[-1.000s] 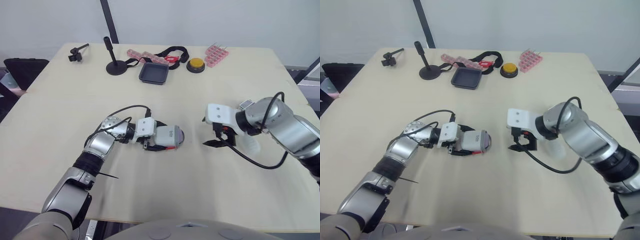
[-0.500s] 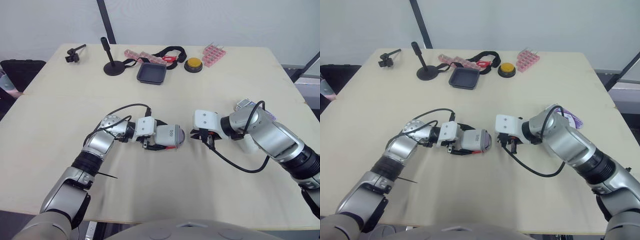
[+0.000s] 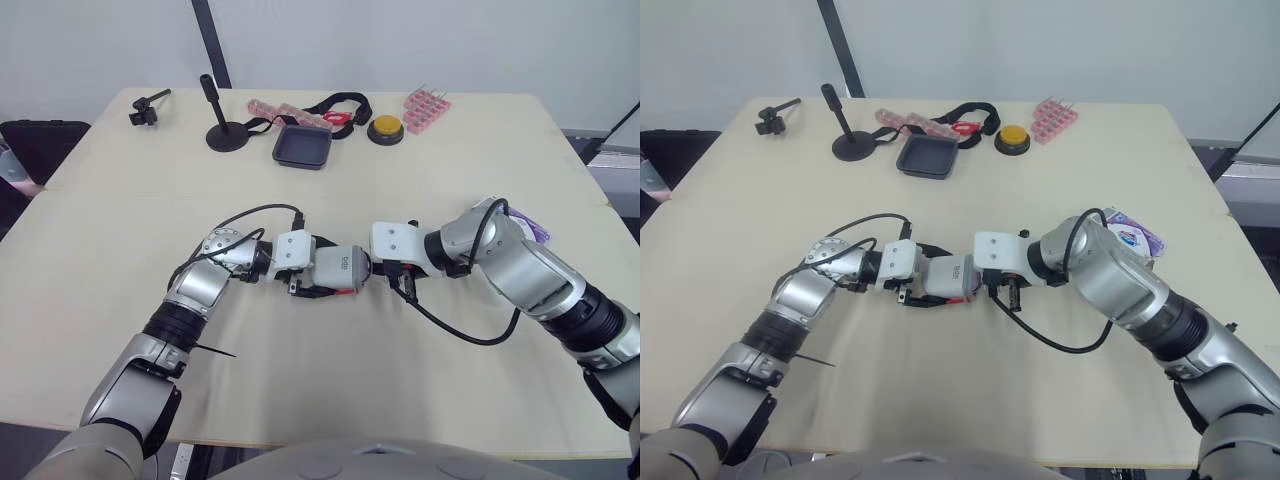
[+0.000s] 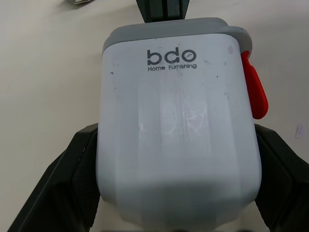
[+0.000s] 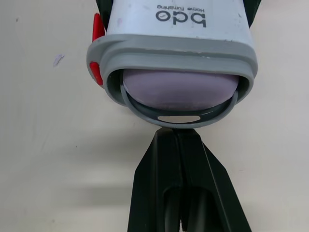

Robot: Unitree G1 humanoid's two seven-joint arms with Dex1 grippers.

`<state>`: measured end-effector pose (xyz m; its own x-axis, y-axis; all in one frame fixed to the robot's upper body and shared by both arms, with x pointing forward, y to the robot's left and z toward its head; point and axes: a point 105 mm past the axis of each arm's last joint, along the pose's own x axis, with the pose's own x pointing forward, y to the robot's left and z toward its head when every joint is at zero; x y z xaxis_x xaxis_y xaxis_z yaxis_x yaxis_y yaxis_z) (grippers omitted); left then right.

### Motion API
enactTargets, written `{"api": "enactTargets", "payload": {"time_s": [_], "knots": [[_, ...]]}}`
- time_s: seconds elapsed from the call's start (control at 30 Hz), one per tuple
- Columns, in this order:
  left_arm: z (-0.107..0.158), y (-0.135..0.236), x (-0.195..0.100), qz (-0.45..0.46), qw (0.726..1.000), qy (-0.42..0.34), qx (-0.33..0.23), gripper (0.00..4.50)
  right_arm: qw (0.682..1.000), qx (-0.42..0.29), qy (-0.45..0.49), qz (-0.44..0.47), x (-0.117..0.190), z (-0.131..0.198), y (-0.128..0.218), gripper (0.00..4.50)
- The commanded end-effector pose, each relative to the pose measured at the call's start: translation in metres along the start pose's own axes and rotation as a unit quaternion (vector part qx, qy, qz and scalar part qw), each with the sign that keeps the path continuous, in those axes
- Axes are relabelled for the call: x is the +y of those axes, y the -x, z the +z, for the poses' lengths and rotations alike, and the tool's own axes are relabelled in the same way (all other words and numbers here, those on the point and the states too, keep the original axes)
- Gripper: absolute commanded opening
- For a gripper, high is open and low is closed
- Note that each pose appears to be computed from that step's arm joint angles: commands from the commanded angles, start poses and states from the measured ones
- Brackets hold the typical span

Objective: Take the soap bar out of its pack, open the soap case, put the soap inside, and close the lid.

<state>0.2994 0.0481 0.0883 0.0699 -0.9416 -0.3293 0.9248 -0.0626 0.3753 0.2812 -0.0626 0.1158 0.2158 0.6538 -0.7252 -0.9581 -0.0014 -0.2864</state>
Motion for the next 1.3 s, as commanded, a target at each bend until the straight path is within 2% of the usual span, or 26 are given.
{"api": "enactTargets", "payload": {"time_s": [0.03, 0.23, 0.4, 0.53, 0.63, 0.73, 0.87, 1.03, 1.17, 1.23, 1.3], "knots": [[0.013, -0.004, 0.0, -0.002, 1.0, -0.022, -0.019, 3.48, 0.999, -0.025, 0.036, -0.01, 0.0, 0.018, 0.01, 0.02], [0.015, 0.007, 0.002, 0.014, 0.999, -0.019, -0.022, 3.48, 0.999, 0.031, 0.017, -0.04, 0.0, -0.026, 0.017, 0.02], [0.013, 0.018, 0.002, 0.027, 0.999, -0.007, -0.017, 3.48, 0.996, 0.036, 0.008, -0.076, -0.001, -0.038, 0.033, 0.02], [0.009, 0.023, 0.0, 0.032, 0.999, -0.001, -0.011, 3.48, 0.994, 0.038, -0.018, -0.103, -0.003, -0.048, 0.053, 1.16], [0.005, 0.026, -0.002, 0.035, 0.999, 0.003, -0.008, 3.48, 0.989, 0.026, -0.063, -0.131, -0.012, -0.05, 0.07, 2.19], [0.005, 0.027, -0.002, 0.037, 0.999, 0.005, -0.009, 3.48, 0.983, -0.013, -0.123, -0.134, -0.015, -0.044, 0.078, 3.19], [0.006, 0.03, -0.002, 0.04, 0.999, 0.005, -0.01, 3.48, 0.958, -0.091, -0.252, -0.103, -0.012, -0.038, 0.083, 4.46], [0.005, 0.033, -0.002, 0.04, 0.999, 0.005, -0.006, 3.48, 0.904, -0.133, -0.4, -0.072, -0.01, -0.043, 0.078, 4.46], [0.004, 0.031, -0.001, 0.04, 0.999, 0.005, -0.005, 3.48, 0.856, -0.2, -0.478, 0.003, 0.002, -0.024, 0.064, 4.46], [0.004, 0.03, 0.0, 0.045, 0.999, 0.002, -0.003, 3.48, 0.813, -0.248, -0.525, 0.043, 0.002, -0.017, 0.049, 4.46], [0.006, 0.032, 0.0, 0.047, 0.999, 0.0, -0.004, 3.48, 0.796, -0.257, -0.545, 0.064, 0.007, -0.013, 0.034, 4.46]]}}
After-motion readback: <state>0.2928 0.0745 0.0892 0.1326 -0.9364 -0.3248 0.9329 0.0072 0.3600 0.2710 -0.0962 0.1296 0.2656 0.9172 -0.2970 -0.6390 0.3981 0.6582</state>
